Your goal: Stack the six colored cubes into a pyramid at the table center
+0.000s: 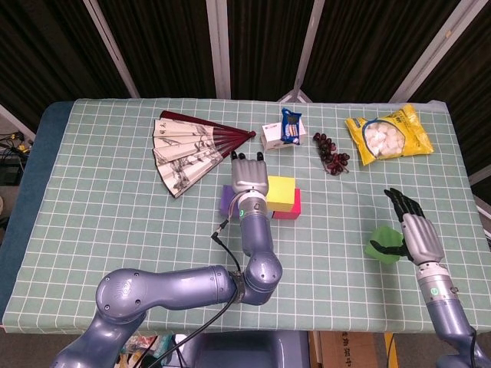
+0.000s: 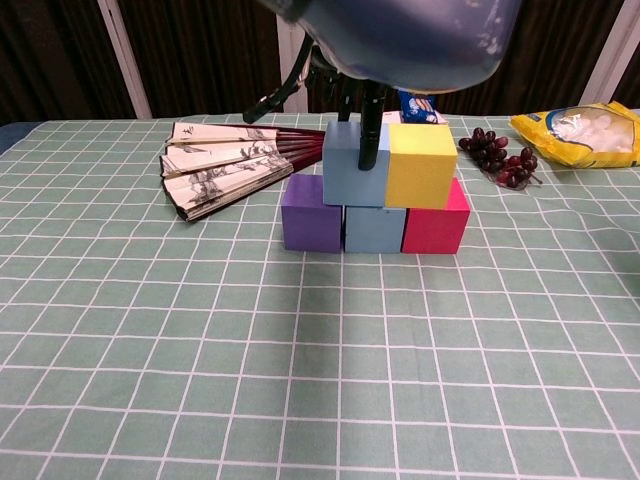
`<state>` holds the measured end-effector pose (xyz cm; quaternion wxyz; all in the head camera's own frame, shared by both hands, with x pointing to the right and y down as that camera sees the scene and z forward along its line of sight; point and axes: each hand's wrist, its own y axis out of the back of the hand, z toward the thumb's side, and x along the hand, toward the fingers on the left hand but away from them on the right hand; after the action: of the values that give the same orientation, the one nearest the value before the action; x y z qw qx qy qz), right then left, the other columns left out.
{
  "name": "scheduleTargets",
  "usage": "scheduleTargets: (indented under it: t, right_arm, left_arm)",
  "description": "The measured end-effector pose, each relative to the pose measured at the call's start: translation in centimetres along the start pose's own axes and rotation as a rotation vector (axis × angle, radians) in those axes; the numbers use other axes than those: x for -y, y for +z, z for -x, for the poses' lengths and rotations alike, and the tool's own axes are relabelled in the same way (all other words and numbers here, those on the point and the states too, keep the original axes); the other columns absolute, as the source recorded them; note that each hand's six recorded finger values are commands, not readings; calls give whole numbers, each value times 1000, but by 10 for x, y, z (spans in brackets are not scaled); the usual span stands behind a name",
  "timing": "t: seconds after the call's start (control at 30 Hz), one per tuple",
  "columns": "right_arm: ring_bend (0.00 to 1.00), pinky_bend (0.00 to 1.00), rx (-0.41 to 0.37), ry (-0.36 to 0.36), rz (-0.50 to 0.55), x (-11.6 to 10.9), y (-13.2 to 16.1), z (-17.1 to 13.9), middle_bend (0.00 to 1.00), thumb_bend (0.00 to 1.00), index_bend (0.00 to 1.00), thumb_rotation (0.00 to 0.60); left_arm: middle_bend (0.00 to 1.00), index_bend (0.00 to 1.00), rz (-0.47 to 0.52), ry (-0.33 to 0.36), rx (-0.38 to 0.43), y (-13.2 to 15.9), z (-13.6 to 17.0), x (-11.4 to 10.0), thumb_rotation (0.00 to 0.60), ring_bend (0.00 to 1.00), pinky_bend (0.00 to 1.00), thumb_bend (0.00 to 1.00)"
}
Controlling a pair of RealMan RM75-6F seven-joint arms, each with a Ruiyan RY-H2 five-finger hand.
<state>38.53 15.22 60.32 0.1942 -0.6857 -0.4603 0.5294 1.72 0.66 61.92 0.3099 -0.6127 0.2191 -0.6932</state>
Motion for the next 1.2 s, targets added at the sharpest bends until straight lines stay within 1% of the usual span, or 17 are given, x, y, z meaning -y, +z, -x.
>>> scheduleTargets:
  t: [1.1,1.17,1.2]
  right_arm:
    - [0,0,0,1,0,0,0,1,7,206,0,600]
    - [0,0,0,1,1,0,0,1,7,206,0,600]
    - [0,0,0,2,0,0,0,1,7,206,0,600]
  left_arm:
    - [480,0,-3,-5,12,5,-1,8,600,113,17,353]
    - [474,0,-2,-4,14,6,-1,8,600,113,17,335]
    - [468,0,-1,-3,16,7,0,8,600,113,17,310]
